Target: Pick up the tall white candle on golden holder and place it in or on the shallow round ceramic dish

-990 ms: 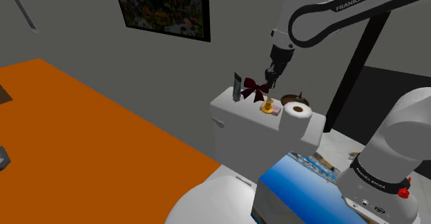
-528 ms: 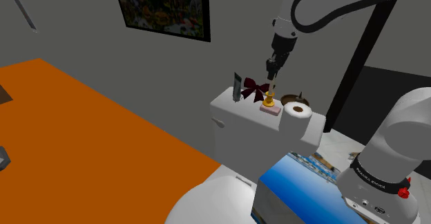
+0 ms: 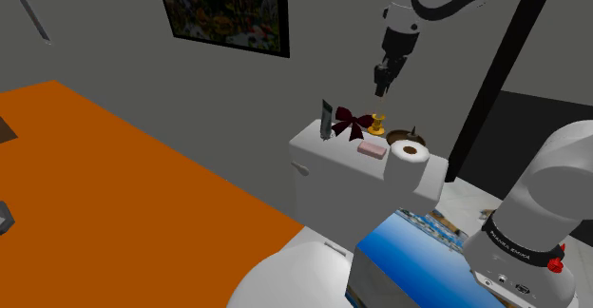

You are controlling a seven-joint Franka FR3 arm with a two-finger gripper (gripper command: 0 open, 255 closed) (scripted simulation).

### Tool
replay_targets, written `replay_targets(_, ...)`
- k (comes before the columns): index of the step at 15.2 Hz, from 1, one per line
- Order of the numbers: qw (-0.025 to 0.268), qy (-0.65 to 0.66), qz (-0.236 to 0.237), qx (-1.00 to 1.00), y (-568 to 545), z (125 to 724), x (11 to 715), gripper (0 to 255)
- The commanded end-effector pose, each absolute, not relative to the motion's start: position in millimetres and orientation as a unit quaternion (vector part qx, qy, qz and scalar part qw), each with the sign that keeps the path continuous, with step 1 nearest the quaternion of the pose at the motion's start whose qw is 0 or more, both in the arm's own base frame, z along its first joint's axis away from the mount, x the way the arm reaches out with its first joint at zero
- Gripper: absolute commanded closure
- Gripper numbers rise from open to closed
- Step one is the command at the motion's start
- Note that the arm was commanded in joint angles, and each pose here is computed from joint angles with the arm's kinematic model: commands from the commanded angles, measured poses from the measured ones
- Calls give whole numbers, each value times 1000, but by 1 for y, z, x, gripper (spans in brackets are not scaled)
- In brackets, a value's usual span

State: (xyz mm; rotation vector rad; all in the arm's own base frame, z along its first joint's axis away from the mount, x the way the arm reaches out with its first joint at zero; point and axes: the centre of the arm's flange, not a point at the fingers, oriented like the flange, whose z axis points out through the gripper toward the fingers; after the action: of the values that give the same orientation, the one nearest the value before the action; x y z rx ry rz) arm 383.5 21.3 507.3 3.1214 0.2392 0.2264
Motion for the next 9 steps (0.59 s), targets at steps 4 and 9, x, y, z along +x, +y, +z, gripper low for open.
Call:
replay_targets(4,1,76,72,994,-35,529,372,255)
replay_targets(9,1,76,72,994,-95,553,358,255)
